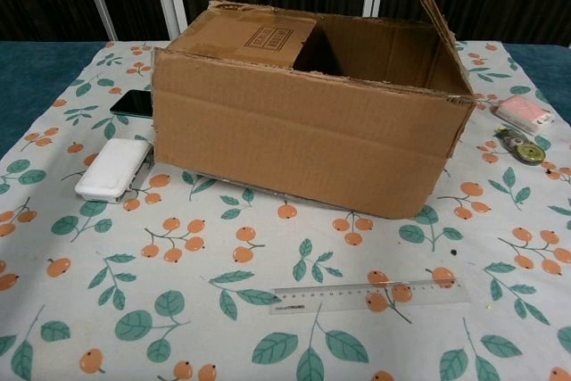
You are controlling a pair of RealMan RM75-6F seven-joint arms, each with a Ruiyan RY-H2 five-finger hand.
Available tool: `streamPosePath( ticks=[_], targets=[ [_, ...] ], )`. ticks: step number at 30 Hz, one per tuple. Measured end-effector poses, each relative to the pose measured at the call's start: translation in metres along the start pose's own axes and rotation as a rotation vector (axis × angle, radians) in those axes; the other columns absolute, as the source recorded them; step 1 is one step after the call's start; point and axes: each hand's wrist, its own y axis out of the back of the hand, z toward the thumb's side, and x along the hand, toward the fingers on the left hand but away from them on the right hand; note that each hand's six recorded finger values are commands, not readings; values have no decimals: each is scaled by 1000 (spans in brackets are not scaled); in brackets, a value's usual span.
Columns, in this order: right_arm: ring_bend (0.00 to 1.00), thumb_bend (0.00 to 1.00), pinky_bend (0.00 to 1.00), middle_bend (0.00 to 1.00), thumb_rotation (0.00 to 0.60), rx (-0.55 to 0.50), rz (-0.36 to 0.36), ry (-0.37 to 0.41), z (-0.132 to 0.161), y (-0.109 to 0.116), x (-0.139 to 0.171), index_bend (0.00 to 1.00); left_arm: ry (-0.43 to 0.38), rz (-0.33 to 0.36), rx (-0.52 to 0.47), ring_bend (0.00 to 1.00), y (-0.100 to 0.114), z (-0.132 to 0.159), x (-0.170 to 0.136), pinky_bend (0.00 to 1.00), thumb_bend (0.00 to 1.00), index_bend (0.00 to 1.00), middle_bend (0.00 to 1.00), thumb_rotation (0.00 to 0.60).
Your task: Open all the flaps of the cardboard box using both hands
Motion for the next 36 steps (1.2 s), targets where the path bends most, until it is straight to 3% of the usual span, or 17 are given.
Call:
streamPosePath(
  ticks=[36],
  targets=[
    [254,1000,271,227,600,-1,79,-92,-39,-10,41,600,3,-5,-5,0,-1,0,-1,30,147,0,0,600]
  ],
)
